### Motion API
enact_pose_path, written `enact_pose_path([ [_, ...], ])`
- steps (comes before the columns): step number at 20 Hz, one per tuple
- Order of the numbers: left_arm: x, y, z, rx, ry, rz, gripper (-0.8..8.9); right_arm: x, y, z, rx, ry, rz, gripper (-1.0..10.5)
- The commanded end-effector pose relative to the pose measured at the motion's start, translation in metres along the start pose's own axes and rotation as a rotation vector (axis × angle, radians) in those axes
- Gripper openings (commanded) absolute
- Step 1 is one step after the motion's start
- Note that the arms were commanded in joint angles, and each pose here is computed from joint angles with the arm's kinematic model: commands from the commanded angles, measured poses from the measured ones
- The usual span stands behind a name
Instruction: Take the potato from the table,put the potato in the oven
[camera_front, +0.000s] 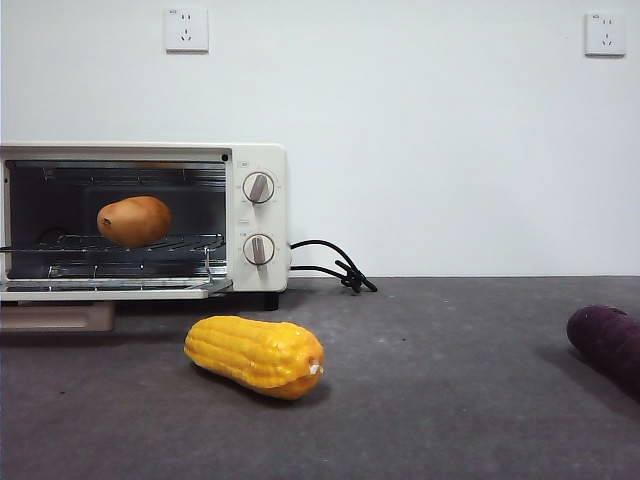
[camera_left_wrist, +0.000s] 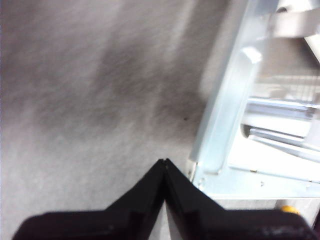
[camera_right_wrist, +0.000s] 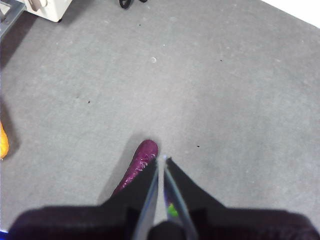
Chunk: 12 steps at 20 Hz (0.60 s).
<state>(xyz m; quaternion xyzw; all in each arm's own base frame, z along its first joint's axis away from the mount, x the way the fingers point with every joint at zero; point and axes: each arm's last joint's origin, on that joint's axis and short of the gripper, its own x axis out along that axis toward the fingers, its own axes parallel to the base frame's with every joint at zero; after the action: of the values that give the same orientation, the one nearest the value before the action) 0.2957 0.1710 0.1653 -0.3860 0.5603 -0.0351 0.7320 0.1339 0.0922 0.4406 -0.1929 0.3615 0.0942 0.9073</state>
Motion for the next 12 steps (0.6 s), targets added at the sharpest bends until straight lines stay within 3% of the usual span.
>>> enact_pose_path([
  [1,0.003,0.000,0.000,-0.004,0.011,-0.029,-0.09,0.002,0.001,-0.003,0.002,0.030,-0.005,0.3],
  [12,0.010,-0.012,-0.002,0.017,0.040,-0.134,-0.09,0.002,0.001,-0.003,0.004,0.030,-0.001,0.3],
])
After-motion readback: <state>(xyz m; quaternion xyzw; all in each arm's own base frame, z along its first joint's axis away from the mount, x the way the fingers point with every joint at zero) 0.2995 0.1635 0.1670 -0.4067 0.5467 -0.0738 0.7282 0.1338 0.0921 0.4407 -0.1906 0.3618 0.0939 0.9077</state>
